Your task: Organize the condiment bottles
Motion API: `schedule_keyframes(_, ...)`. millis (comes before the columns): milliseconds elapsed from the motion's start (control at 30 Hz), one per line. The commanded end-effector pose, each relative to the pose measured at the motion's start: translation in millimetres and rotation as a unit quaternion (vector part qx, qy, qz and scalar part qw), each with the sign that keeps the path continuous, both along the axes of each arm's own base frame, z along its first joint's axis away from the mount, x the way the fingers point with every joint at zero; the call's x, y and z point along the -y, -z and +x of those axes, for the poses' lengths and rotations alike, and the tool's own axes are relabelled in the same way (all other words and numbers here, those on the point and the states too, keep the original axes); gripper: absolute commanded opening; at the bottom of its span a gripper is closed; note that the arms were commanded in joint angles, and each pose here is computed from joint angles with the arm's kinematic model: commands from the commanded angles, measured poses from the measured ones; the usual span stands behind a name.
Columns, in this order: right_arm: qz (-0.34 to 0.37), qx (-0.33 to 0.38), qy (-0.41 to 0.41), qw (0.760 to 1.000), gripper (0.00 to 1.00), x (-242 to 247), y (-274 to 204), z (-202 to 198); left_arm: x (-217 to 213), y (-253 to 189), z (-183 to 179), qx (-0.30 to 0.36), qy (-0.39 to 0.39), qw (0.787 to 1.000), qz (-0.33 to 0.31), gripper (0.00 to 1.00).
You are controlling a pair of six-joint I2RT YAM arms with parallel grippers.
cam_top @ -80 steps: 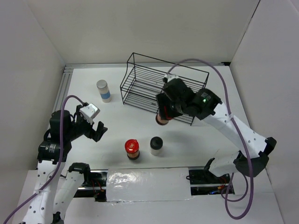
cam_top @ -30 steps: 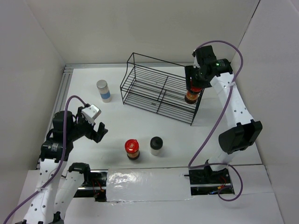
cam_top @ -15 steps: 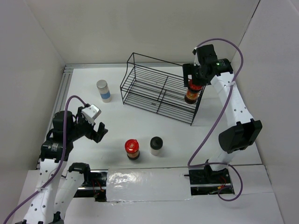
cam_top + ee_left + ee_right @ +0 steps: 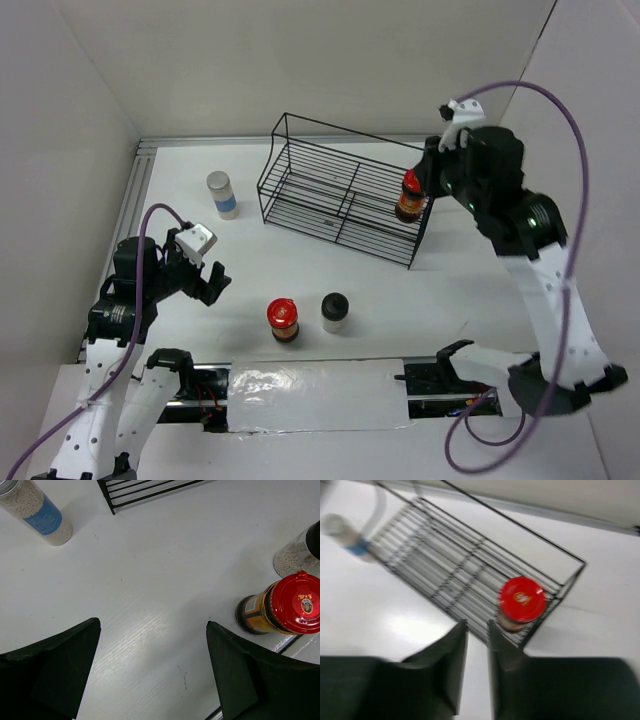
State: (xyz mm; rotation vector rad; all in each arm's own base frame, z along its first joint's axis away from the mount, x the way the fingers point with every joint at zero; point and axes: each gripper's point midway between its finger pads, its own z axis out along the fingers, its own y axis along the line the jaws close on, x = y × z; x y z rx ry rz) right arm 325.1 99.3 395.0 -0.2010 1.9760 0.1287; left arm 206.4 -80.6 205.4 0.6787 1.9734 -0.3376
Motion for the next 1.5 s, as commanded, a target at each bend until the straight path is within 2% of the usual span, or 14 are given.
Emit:
schedule_keyframes(0, 0.059, 0.038, -0.101, 0.992, 0.21, -35.4, -14.3, -35.3, -0.1, -15.4, 4.2, 0.027, 0.001, 1.0, 0.0, 0.99)
schedule_keyframes(33, 0.062, -0.008, -0.139, 0.988, 0.15, -52.4, 14.4, -47.9, 0.5, -15.5, 4.3, 0.025, 0.002, 1.0, -0.002, 0.99)
schedule_keyframes(100, 0.057, -0.087, -0.193, 0.976, 0.14, -75.0, 63.1, -67.8, 0.9, -17.3, 4.4, 0.025, 0.001, 1.0, -0.004, 0.99)
schedule_keyframes(233, 0.031, -0.162, -0.237, 0.957, 0.69, -104.4, 118.3, -107.4, 0.3, -20.7, 5.1, 0.02, -0.006, 1.0, -0.009, 0.99)
schedule_keyframes(333, 0.055, -0.144, -0.259, 0.953, 0.86, -121.9, 125.0, -131.0, 0.0, -20.9, 3.9, 0.015, -0.009, 1.0, -0.011, 0.99)
schedule_keyframes(367, 0.066, -0.146, -0.28, 0.947, 0.87, -132.8, 125.7, -144.6, 0.3, -20.3, 3.3, 0.013, -0.009, 1.0, -0.012, 0.99)
schedule_keyframes(500, 0.042, -0.179, -0.306, 0.934, 0.85, -162.8, 171.5, -180.4, -0.6, -21.3, 3.4, 0.015, -0.012, 1.0, -0.011, 0.99)
schedule_keyframes(533, 0.022, -0.162, -0.282, 0.945, 0.84, -161.1, 177.5, -176.5, -1.1, -22.3, 3.4, 0.014, -0.014, 1.0, -0.011, 0.99)
schedule_keyframes(567, 0.007, -0.147, -0.29, 0.946, 0.8, -173.3, 180.0, -196.6, -1.8, -22.9, 3.0, 0.014, -0.016, 1.0, -0.009, 0.99)
schedule_keyframes(667, -0.005, -0.111, -0.259, 0.959, 0.65, -171.9, 174.1, -191.1, -2.9, -23.7, 2.1, 0.016, -0.016, 1.0, -0.006, 0.99)
schedule_keyframes(700, -0.007, -0.109, -0.254, 0.961, 0.53, -172.7, 175.2, -194.9, -3.4, -23.3, 2.1, 0.017, -0.017, 1.0, -0.005, 0.99)
schedule_keyframes(733, -0.012, -0.104, -0.245, 0.964, 0.51, -170.5, 175.7, -192.2, -3.4, -23.5, 1.9, 0.018, -0.017, 1.0, -0.004, 0.99)
schedule_keyframes(1100, -0.02, -0.175, -0.256, 0.951, 0.57, -178.1, 219.1, -187.0, -3.1, -22.4, 0.4, 0.015, -0.018, 1.0, -0.007, 0.99)
schedule_keyframes(1467, -0.027, -0.19, -0.242, 0.951, 0.53, -185.9, 242.4, -174.1, -4.0, -20.6, -2.4, 0.02, -0.015, 1.0, -0.002, 0.99)
